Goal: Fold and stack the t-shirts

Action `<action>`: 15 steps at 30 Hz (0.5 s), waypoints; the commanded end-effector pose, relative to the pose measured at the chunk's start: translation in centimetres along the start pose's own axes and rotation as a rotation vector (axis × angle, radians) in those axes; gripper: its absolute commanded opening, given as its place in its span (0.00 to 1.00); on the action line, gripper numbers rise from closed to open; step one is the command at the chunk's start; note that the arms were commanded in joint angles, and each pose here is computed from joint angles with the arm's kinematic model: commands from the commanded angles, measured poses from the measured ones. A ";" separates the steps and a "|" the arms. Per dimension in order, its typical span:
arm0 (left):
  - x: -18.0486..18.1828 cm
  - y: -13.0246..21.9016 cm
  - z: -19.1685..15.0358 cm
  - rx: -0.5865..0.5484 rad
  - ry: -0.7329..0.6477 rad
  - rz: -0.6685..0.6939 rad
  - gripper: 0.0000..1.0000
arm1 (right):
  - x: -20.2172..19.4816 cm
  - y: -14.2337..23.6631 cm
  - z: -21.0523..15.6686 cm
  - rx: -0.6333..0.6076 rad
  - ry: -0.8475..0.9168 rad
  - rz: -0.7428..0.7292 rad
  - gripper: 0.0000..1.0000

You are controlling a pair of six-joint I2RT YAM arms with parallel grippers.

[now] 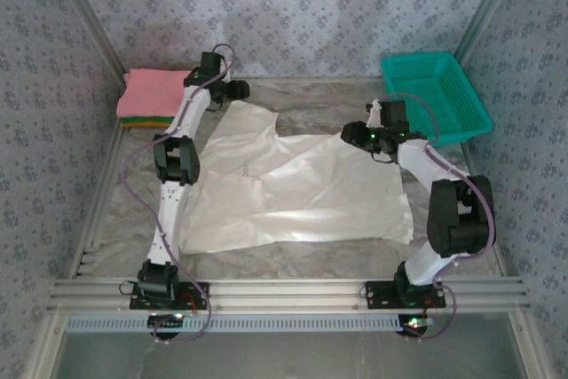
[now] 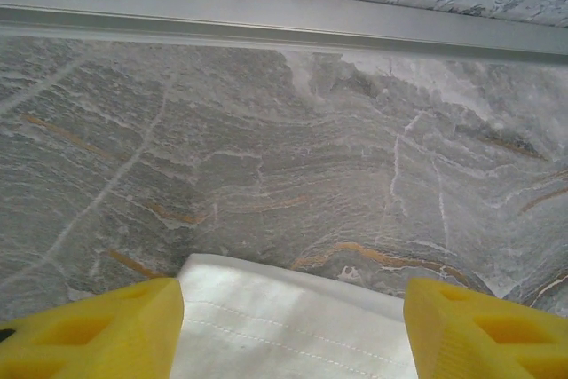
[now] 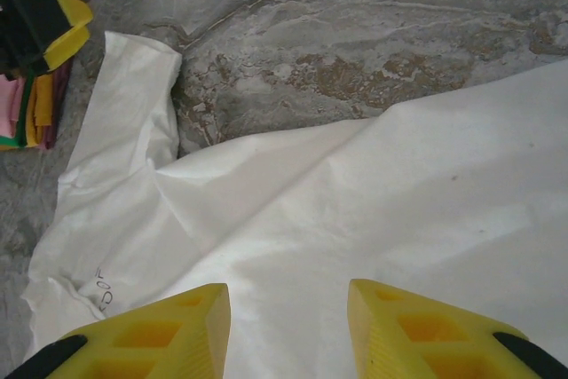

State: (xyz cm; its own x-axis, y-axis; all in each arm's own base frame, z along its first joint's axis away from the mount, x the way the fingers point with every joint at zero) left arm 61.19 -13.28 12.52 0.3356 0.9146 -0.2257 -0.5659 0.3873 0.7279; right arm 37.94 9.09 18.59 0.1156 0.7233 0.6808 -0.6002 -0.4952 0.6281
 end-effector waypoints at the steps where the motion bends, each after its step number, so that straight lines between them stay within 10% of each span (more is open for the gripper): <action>1: -0.7 -1.1 -0.9 0.022 0.008 -0.031 0.66 | 1.0 1.2 0.3 -0.031 0.037 0.049 0.42; 15: 0.7 -1.8 -1.8 0.047 0.037 0.112 0.66 | 0.9 2.5 0.2 -0.039 0.025 0.089 0.42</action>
State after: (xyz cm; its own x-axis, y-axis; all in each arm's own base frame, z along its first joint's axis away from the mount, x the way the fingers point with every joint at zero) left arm 61.14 -13.68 10.61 0.3005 0.9297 -0.2130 -0.5558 0.3522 0.7530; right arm 37.13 8.31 20.06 0.0785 0.7024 0.7074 -0.6330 -0.5131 0.5797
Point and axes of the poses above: each hand's point on the last joint's axis, 136 mm out from that joint toward the fingers, its own y axis back along the fingers, its own x axis along the line the jaws close on, z = x × y, the point moved 7 cm from there along y, back along the fingers, and after that the axes turned 14 degrees about -y, right-handed, at the moved point
